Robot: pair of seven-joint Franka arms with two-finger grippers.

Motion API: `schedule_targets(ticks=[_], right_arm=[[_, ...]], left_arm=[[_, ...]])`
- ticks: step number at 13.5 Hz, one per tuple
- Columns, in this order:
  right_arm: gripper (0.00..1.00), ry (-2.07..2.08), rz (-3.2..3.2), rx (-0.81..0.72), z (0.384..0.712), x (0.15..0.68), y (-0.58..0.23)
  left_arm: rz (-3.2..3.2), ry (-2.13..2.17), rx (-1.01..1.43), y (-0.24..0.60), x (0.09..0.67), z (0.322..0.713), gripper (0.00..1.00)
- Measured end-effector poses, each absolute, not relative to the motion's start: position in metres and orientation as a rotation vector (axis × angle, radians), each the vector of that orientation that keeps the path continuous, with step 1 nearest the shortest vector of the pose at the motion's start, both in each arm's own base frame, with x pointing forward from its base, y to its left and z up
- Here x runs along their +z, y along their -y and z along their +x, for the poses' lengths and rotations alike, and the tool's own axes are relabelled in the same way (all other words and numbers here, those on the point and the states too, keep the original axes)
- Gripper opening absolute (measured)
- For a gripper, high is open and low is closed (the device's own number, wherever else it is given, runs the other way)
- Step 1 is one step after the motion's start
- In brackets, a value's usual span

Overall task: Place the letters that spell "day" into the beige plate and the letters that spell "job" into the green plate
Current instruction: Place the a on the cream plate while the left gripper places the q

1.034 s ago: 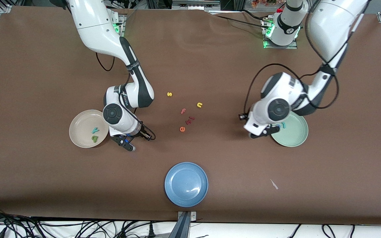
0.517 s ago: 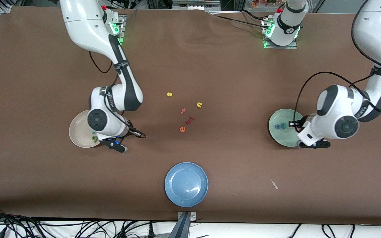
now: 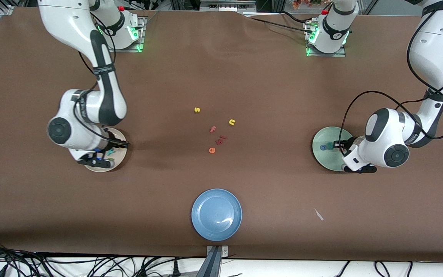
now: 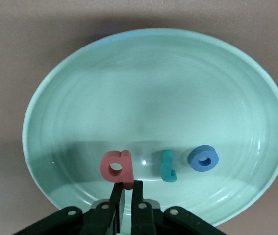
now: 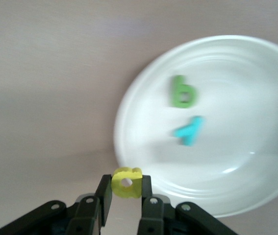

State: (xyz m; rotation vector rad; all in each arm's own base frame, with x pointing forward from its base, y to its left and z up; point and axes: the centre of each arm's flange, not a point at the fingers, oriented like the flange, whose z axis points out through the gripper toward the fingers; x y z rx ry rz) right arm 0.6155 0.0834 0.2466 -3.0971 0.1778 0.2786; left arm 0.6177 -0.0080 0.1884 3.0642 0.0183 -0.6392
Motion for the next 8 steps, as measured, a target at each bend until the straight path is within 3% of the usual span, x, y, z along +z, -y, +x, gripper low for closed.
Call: schedule_targets(ticks=[1,3,6,8], right_arm=[[0.28,-0.154,-3.101,0.285,0.613,0.246,-0.069],[0.43,-0.14,-3.102,0.286,0.613,0.245,-0.058],[0.77,-0.118,-3.1,0.259,0.619,0.255,-0.066],[0.97,-0.091,-3.087,0.271,0.625,0.27,-0.075]], left_arm=[[3.064,-0.016,-0.637,0.009,0.189,0.618,0.23],[3.064,-0.008,-0.621,0.013,0.194,0.621,0.45],[3.081,0.022,-0.544,0.026,0.228,0.632,0.76],[3.115,0.057,-0.482,0.041,0.282,0.638,0.98]])
